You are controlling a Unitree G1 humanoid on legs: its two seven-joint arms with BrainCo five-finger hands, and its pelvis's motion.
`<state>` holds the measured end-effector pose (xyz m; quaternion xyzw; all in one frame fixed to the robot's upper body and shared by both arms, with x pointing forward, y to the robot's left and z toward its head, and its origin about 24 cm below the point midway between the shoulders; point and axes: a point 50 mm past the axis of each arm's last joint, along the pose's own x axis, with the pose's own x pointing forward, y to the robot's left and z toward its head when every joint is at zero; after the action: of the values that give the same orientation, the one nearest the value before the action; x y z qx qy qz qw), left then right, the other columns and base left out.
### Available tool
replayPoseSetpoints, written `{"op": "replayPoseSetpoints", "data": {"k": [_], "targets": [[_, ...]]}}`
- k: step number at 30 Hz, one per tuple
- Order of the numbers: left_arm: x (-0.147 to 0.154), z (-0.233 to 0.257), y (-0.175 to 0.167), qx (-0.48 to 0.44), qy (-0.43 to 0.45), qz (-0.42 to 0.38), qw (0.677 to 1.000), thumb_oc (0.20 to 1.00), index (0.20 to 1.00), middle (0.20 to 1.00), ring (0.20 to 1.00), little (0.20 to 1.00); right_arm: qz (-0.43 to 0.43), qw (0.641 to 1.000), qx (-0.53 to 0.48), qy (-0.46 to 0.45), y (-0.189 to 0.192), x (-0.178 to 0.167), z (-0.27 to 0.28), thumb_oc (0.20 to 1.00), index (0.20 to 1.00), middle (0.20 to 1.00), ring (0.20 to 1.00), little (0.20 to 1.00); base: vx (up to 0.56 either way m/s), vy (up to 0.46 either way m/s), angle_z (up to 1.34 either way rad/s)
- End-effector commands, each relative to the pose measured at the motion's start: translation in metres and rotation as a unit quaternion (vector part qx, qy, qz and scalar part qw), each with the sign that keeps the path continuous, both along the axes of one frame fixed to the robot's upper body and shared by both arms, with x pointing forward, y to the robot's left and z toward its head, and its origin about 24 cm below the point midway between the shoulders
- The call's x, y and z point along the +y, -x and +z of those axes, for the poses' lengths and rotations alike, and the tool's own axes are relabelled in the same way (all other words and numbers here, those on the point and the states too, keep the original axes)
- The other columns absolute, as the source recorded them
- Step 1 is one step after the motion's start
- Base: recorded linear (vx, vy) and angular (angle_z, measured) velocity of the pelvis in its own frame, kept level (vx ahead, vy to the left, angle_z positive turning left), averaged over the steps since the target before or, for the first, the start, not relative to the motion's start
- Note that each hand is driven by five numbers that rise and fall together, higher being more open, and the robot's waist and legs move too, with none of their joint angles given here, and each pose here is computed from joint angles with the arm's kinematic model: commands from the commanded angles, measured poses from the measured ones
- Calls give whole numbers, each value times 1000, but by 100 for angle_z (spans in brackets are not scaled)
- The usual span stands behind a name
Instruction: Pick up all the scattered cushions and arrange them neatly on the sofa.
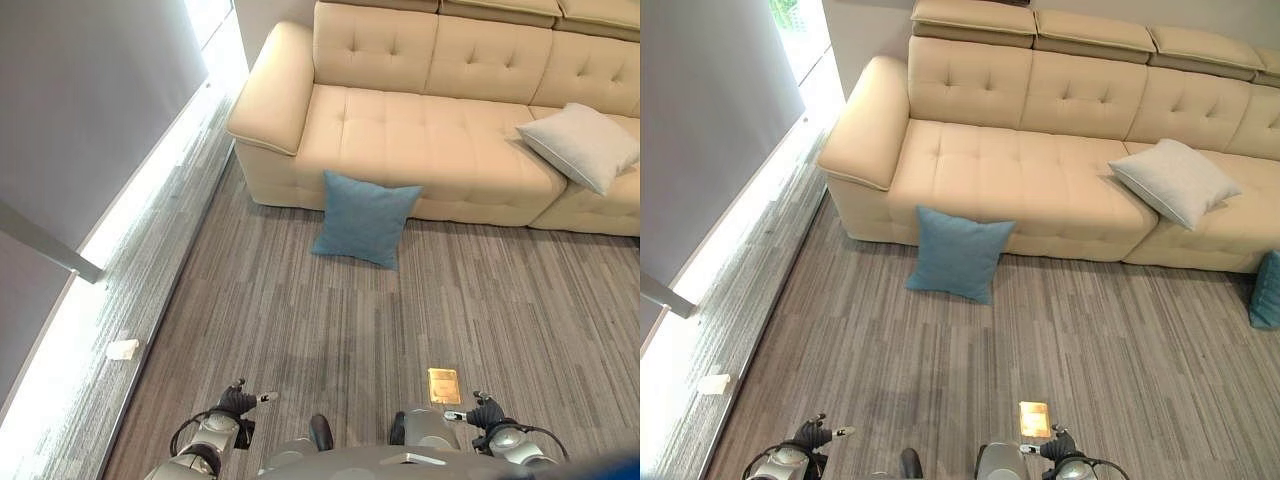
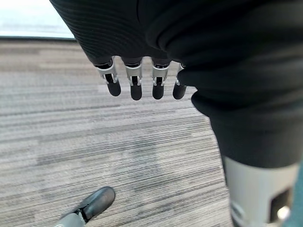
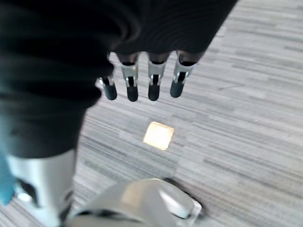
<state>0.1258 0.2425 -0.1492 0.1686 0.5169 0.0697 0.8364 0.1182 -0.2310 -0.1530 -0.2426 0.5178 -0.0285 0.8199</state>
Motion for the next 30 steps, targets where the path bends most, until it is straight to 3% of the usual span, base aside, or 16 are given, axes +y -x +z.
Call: {"op": "replayPoseSetpoints", "data": {"k": [1, 11, 16, 30], "targets": [[2, 0, 1, 4, -11, -20, 1000, 1000, 1000, 1000, 1000, 1000, 9, 1000, 0, 29, -10, -15, 6, 1000, 1000, 1000, 1000, 1000, 203, -42, 21], [-7, -6, 12, 23, 2, -33, 999, 1000, 1000, 1000, 1000, 1000, 1, 999, 6, 32, 1, -21, 4, 1000, 1000, 1000, 1000, 1000, 221, -123, 20], [-15, -3, -2, 2, 11, -33, 999, 1000, 1000, 1000, 1000, 1000, -14, 999, 5, 33, 1, -25, 5, 1000, 1000, 1000, 1000, 1000, 207, -170, -3], [-7, -4, 7, 18, 3, -21, 1000, 1000, 1000, 1000, 1000, 1000, 17, 999, 8, 42, -4, -19, 5, 1000, 1000, 1000, 1000, 1000, 221, 156, -34]]}}
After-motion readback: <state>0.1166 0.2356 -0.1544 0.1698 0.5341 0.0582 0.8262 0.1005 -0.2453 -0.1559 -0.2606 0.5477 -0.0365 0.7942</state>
